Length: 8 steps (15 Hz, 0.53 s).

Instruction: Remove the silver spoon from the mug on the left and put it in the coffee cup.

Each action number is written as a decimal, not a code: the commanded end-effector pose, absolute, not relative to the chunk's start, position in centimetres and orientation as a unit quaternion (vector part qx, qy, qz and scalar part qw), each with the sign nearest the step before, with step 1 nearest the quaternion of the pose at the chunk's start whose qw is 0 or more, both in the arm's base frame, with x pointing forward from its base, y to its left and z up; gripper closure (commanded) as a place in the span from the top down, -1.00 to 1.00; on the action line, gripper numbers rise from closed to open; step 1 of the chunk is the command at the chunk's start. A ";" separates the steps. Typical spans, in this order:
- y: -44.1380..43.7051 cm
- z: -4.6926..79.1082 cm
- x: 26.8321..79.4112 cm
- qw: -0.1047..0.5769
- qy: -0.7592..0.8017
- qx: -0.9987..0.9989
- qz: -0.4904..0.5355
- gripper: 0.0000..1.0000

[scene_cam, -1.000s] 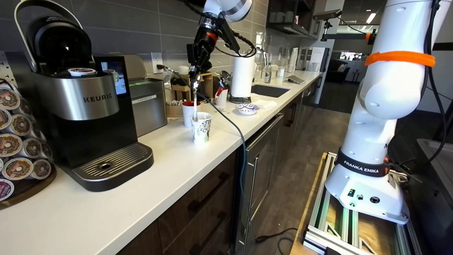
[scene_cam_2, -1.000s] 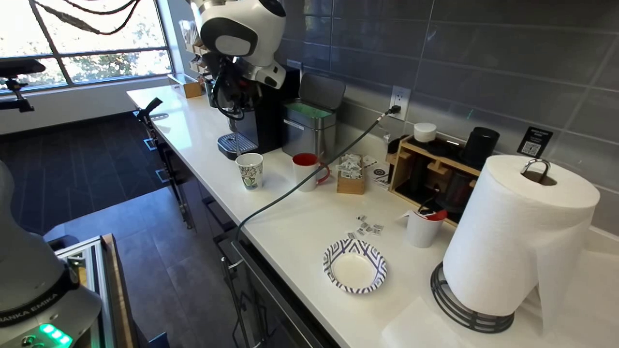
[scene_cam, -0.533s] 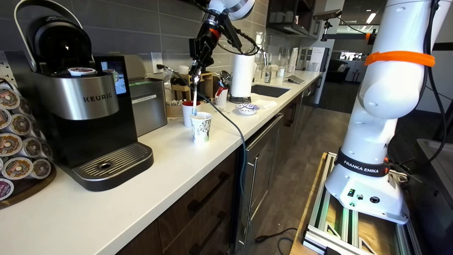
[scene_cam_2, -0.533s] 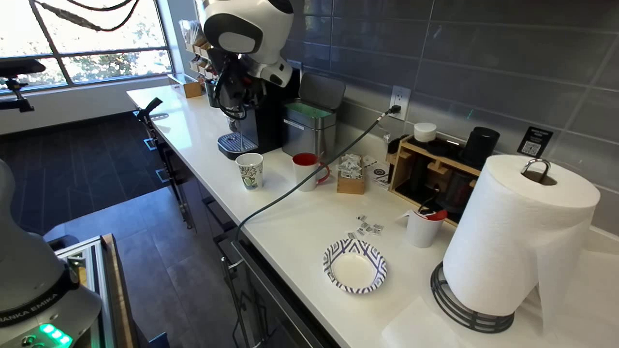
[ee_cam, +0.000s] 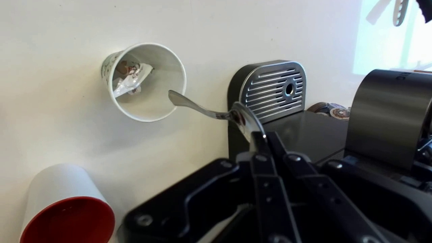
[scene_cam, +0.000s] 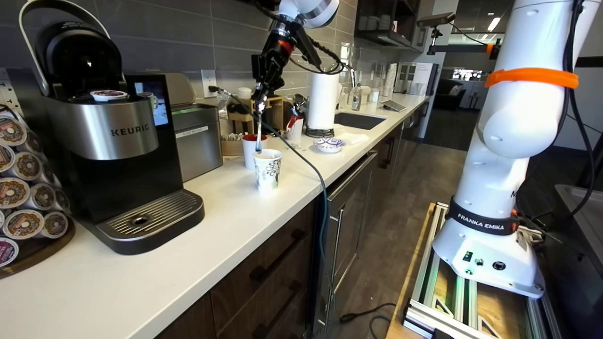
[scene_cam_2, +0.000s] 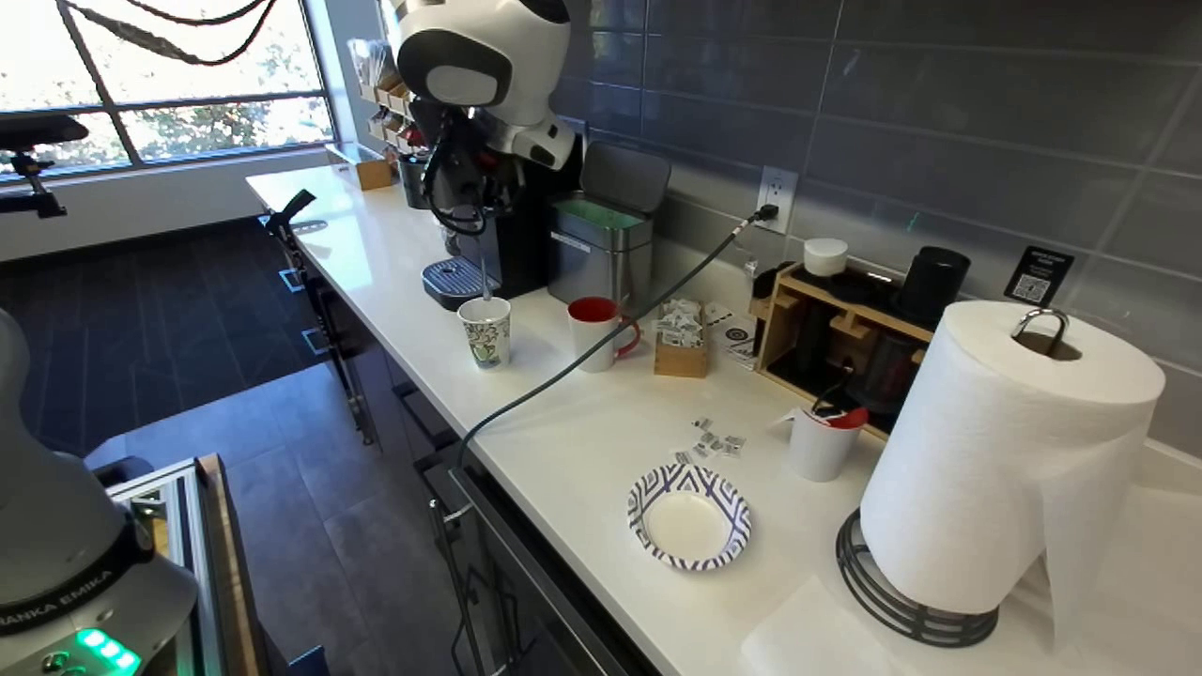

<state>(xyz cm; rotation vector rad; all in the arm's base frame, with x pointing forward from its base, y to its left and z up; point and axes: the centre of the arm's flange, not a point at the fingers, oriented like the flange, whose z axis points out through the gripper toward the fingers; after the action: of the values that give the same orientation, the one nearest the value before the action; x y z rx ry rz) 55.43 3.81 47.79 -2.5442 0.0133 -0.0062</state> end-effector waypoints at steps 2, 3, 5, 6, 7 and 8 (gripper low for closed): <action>5.1 46.7 55.6 0.241 0.009 -0.970 -0.012 -0.98; 5.4 46.5 55.6 0.233 0.004 -0.973 -0.007 -0.98; 6.0 45.9 55.4 0.214 -0.005 -0.977 0.010 -0.98; 6.4 45.7 55.4 0.209 -0.009 -0.978 0.015 -0.98; 7.0 45.3 55.4 0.206 -0.010 -0.978 0.020 -0.98; 7.5 45.0 55.4 0.205 -0.012 -0.978 0.025 -0.98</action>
<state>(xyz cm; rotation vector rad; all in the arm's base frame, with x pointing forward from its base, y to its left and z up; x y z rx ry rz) 55.63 6.06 46.03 -2.6986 -0.0350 0.0243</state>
